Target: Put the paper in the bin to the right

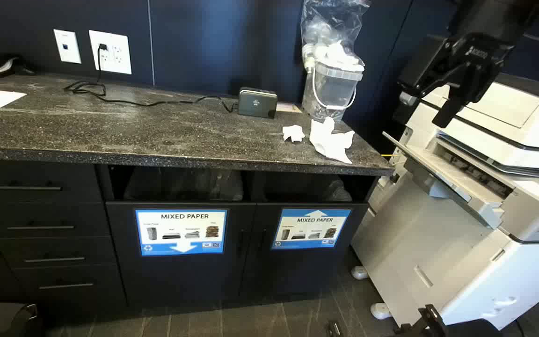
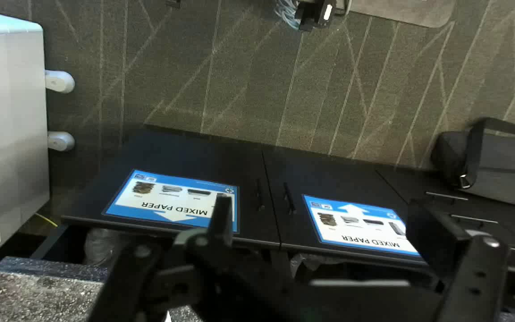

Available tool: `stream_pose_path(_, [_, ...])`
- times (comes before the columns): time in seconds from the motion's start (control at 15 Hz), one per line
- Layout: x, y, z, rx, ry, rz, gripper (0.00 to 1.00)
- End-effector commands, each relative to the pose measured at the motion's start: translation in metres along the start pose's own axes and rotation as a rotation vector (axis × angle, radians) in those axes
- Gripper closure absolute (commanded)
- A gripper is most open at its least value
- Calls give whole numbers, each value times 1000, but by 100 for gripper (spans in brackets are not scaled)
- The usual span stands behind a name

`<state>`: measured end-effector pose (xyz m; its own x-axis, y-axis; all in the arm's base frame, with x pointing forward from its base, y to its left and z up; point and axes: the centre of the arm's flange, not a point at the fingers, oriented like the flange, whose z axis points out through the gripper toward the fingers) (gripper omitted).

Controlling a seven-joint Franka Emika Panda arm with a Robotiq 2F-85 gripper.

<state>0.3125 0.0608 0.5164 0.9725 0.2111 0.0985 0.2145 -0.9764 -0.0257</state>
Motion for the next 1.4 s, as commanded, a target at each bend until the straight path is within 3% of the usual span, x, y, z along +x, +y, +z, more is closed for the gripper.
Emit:
stream_pose_path(0.0, [1, 0, -3, 0, 6, 0, 0])
stream_pose_path(0.4, [14, 5, -2, -4, 42, 30, 0])
stream_pose_path(0.93, [127, 55, 39, 11, 143, 45, 0])
stream_pose_path(1.33, [222, 102, 72, -18, 153, 145, 0])
